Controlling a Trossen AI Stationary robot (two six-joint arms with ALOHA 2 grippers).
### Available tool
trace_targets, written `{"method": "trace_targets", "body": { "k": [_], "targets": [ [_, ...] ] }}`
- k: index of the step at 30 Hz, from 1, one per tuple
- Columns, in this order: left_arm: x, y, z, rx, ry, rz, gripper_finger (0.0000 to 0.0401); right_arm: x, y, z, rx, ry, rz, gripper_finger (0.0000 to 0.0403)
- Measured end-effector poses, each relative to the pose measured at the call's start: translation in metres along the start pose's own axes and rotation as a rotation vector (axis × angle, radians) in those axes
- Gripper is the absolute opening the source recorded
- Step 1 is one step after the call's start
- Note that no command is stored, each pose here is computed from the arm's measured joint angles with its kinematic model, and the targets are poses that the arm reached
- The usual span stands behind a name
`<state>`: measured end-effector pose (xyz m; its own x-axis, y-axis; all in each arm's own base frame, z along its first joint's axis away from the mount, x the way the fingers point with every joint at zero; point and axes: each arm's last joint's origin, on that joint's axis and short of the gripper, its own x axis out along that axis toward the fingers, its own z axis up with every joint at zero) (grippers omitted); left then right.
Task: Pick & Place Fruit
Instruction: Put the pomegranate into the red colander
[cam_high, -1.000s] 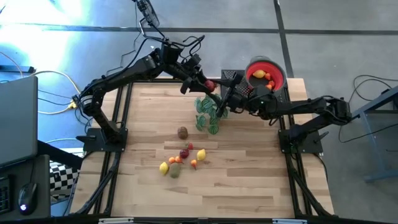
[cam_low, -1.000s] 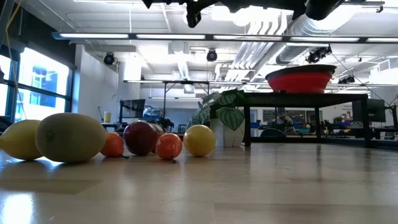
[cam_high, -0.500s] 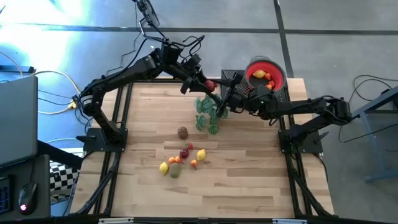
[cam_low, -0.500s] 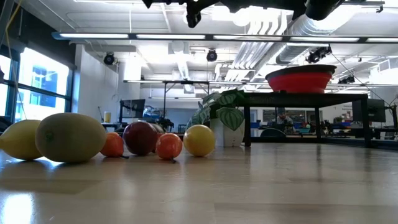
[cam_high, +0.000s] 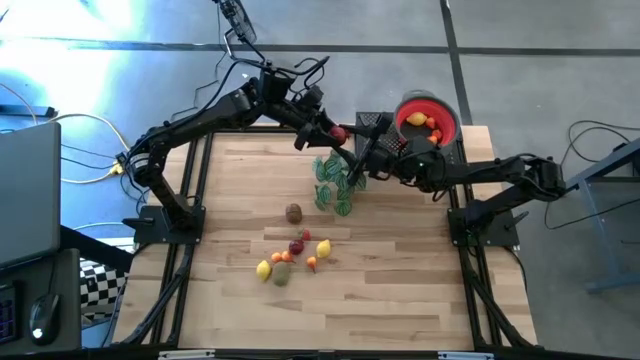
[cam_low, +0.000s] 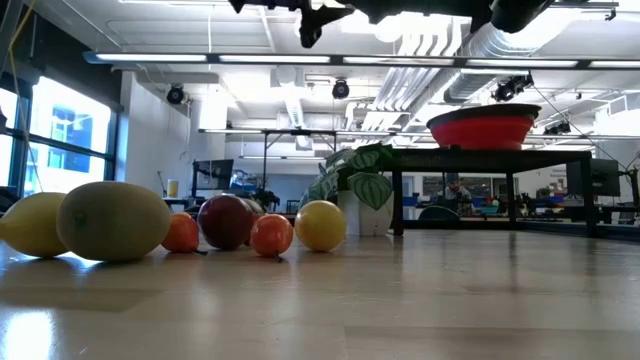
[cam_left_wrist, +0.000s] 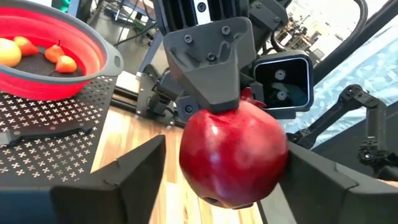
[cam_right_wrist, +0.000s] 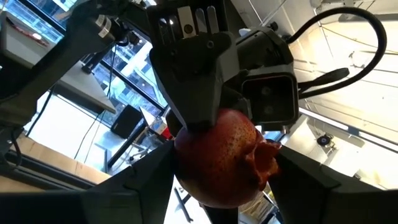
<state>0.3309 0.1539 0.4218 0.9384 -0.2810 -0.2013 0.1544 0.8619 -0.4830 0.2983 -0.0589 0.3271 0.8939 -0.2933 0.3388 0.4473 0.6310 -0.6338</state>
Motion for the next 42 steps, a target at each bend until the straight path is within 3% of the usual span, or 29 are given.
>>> {"method": "trace_targets", "body": {
  "k": [8,27,34,42],
  "targets": [
    [0.0,0.0,0.0,-0.001,0.002,-0.003,0.0327,0.0,0.0,0.0,-0.001,0.0,0.001,0.0224],
    [0.0,0.0,0.001,0.006,-0.009,0.011,0.0329,0.0,0.0,0.0,0.004,0.005,-0.004,0.0224],
    [0.002,0.002,0.001,0.111,-0.016,0.016,0.0329,0.0,-0.001,-0.001,0.021,0.028,-0.028,0.0224],
    [-0.003,0.012,0.001,0.141,-0.029,0.168,0.0329,0.0,-0.003,-0.003,0.02,0.092,-0.095,0.0224]
  ]
}}
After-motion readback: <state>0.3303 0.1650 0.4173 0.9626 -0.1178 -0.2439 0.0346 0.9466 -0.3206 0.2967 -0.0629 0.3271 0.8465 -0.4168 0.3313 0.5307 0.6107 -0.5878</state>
